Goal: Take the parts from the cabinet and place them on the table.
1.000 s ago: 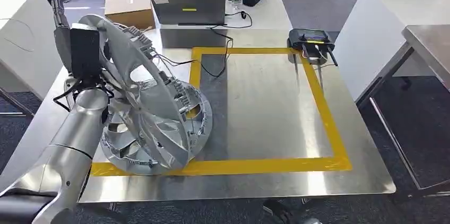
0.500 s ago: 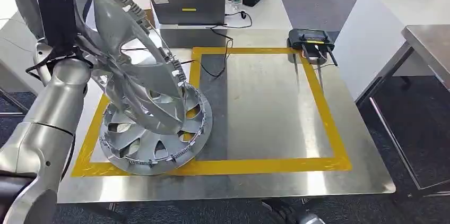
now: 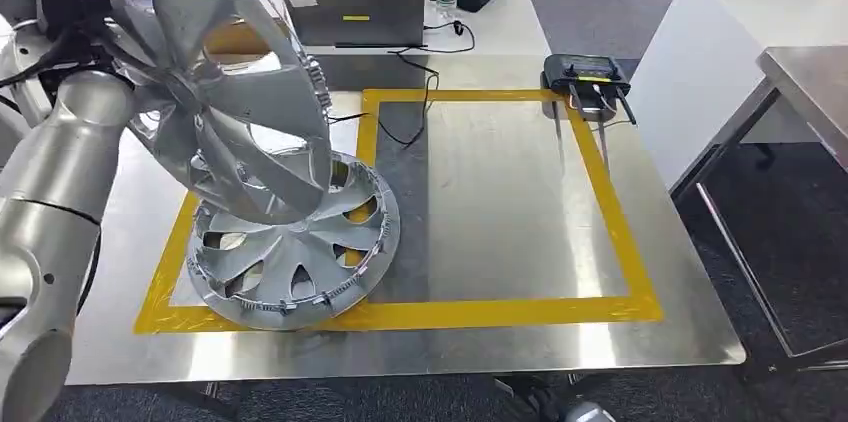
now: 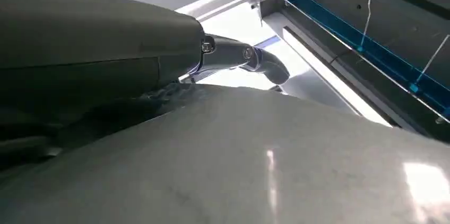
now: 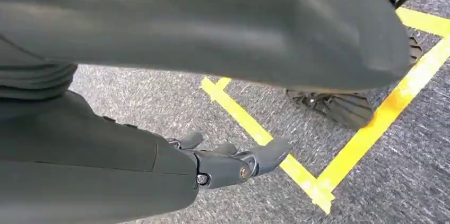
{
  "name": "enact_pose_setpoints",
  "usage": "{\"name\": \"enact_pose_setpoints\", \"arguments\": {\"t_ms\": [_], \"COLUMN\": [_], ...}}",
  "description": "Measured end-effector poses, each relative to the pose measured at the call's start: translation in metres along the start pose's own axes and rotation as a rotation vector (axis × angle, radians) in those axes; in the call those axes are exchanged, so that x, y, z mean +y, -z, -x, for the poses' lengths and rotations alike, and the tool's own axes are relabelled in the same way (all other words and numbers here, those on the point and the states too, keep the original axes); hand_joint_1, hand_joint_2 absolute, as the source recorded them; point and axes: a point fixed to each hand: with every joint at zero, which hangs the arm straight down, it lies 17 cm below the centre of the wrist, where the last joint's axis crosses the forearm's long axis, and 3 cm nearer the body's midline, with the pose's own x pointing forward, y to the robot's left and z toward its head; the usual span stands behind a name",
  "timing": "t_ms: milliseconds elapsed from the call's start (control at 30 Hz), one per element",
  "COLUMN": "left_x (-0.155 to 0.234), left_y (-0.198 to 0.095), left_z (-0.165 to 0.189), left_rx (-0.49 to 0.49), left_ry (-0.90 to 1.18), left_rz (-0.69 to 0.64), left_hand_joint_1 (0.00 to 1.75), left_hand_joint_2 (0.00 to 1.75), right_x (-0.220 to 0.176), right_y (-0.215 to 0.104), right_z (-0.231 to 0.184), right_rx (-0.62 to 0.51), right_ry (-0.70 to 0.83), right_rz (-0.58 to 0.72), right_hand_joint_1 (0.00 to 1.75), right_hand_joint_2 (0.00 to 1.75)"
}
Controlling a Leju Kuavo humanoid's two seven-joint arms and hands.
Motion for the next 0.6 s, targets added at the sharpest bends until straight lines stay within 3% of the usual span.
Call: {"name": "enact_pose_setpoints", "arguments": {"t_ms": [267, 300, 600], "left_x": [-0.005, -0.005, -0.012], "left_y": [-0.005, -0.006, -0.015], "left_z": [0.031, 0.033, 0.056], "left_rx": [0.063, 0.067, 0.126], "left_ry": [0.038, 0.038, 0.071], "left_rz": [0.064, 0.066, 0.11], "left_hand_joint_1": [0.0, 0.0, 0.0], "left_hand_joint_2": [1.75, 0.0, 0.0], "right_x": [0.0, -0.001, -0.001], "right_y": [0.0, 0.0, 0.0], "right_z": [-0.001, -0.001, -0.001], "right_rx": [-0.002, -0.002, 0.001], "right_ry": [-0.004, -0.004, -0.005], "right_rz": [0.001, 0.001, 0.001], "right_hand_joint_1": [0.0, 0.0, 0.0], "right_hand_joint_2": [0.0, 0.0, 0.0]}}
